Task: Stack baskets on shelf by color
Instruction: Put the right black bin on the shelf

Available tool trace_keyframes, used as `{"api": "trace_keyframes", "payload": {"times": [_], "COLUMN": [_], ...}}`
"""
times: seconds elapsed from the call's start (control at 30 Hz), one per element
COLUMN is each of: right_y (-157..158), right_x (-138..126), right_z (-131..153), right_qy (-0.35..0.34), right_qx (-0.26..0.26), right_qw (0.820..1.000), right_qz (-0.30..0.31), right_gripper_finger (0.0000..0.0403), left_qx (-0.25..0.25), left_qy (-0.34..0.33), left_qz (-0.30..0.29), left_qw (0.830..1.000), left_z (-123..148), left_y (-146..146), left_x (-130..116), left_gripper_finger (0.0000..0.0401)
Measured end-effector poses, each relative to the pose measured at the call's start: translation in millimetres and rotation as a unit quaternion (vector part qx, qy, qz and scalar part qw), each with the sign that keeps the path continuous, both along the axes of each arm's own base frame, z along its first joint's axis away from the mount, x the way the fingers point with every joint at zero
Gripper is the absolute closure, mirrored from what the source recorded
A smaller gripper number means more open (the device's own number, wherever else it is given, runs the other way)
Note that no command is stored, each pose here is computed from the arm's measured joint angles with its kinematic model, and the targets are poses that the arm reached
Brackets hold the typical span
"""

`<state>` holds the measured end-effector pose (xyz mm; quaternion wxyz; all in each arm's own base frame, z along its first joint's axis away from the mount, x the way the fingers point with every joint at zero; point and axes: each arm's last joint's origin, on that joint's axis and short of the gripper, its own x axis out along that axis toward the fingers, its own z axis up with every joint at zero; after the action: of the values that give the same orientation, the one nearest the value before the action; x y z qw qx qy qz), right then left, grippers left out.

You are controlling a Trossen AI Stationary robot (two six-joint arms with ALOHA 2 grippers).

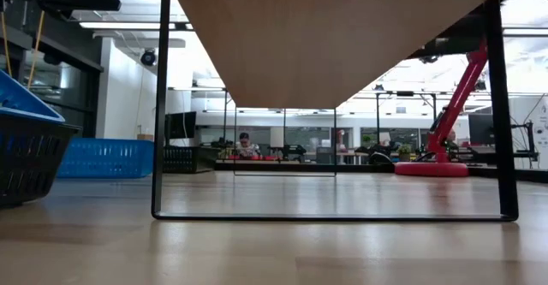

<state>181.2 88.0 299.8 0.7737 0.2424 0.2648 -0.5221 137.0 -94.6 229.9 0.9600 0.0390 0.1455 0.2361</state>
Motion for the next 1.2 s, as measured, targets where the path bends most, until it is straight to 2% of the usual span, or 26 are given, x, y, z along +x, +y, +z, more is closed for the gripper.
{"api": "trace_keyframes", "payload": {"times": [0.2,0.27,0.6,0.87,0.97,1.2], "right_y": [-16,-18,-15,-16,-14,-12], "right_x": [12,16,46,59,63,65], "right_z": [21,25,21,4,4,3], "right_qy": [-0.017,-0.025,-0.080,-0.076,-0.095,-0.091], "right_qx": [-0.053,-0.057,-0.010,0.013,0.020,0.039], "right_qw": [0.998,0.998,0.995,0.996,0.994,0.993], "right_qz": [0.004,0.006,0.059,0.051,0.053,0.064], "right_gripper_finger": [0.0403,0.0403,0.0403,0.0403,0.0403,0.0403], "left_qx": [0.000,0.000,-0.003,-0.004,-0.004,-0.004], "left_qy": [0.000,0.000,0.001,0.000,0.000,-0.001], "left_qz": [0.000,0.000,-0.003,-0.003,-0.003,-0.003], "left_qw": [1.000,1.000,1.000,1.000,1.000,1.000], "left_z": [0,0,0,0,0,0], "left_y": [0,0,0,0,0,0], "left_x": [0,0,0,0,0,0], "left_gripper_finger": [0.0401,0.0401,0.0401,0.0401,0.0401,0.0401]}}
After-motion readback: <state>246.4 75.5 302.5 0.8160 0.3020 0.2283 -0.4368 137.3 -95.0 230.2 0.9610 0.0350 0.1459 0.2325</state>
